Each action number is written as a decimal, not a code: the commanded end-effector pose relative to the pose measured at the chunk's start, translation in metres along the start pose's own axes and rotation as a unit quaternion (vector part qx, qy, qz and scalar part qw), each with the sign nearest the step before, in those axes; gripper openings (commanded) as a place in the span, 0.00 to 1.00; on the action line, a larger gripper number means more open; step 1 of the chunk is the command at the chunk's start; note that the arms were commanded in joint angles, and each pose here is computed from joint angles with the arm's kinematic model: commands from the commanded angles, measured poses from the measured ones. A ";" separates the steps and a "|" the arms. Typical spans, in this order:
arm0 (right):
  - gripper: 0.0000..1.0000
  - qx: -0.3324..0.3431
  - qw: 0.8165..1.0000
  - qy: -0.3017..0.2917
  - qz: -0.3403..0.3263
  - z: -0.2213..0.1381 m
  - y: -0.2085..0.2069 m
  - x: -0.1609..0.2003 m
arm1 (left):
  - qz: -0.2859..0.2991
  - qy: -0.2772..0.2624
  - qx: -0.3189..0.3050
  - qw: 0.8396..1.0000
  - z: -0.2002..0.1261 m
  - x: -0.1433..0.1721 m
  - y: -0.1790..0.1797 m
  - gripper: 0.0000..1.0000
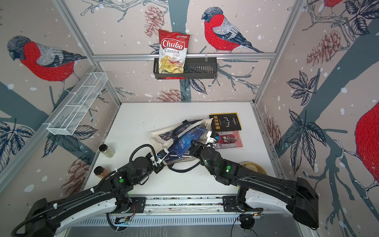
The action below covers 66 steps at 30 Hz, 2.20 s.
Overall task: Take out the books from the canvas bag
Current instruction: Pick up the book from the canvas bag, then place the book on the book.
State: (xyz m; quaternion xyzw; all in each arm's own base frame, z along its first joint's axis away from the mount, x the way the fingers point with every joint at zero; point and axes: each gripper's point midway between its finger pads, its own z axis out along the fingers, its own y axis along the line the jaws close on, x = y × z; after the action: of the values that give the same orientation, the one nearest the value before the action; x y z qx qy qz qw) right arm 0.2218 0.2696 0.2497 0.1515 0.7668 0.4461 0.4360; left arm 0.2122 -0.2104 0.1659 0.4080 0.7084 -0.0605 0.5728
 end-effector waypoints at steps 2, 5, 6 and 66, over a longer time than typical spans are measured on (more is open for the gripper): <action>0.00 -0.036 0.997 -0.063 -0.023 -0.016 0.034 -0.040 | -0.013 -0.049 -0.017 0.999 -0.001 -0.026 0.009 0.00; 0.00 -0.053 0.994 -0.092 -0.037 -0.029 0.055 -0.063 | -0.013 -0.049 -0.016 0.999 -0.002 -0.026 0.009 0.00; 0.00 -0.057 0.992 -0.104 -0.039 -0.033 0.060 -0.072 | -0.013 -0.049 -0.016 0.999 -0.002 -0.026 0.009 0.00; 0.00 0.226 0.928 -0.190 0.227 -0.044 -0.301 -0.113 | -0.004 -0.038 -0.003 0.999 0.002 -0.022 0.003 0.00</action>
State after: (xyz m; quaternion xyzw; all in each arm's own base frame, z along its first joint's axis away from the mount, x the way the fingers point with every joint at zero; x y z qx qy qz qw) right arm 0.2939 0.0162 0.0693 0.4807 0.7120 0.3205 0.3992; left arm 0.2135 -0.2117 0.1628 0.4106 0.7110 -0.0571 0.5680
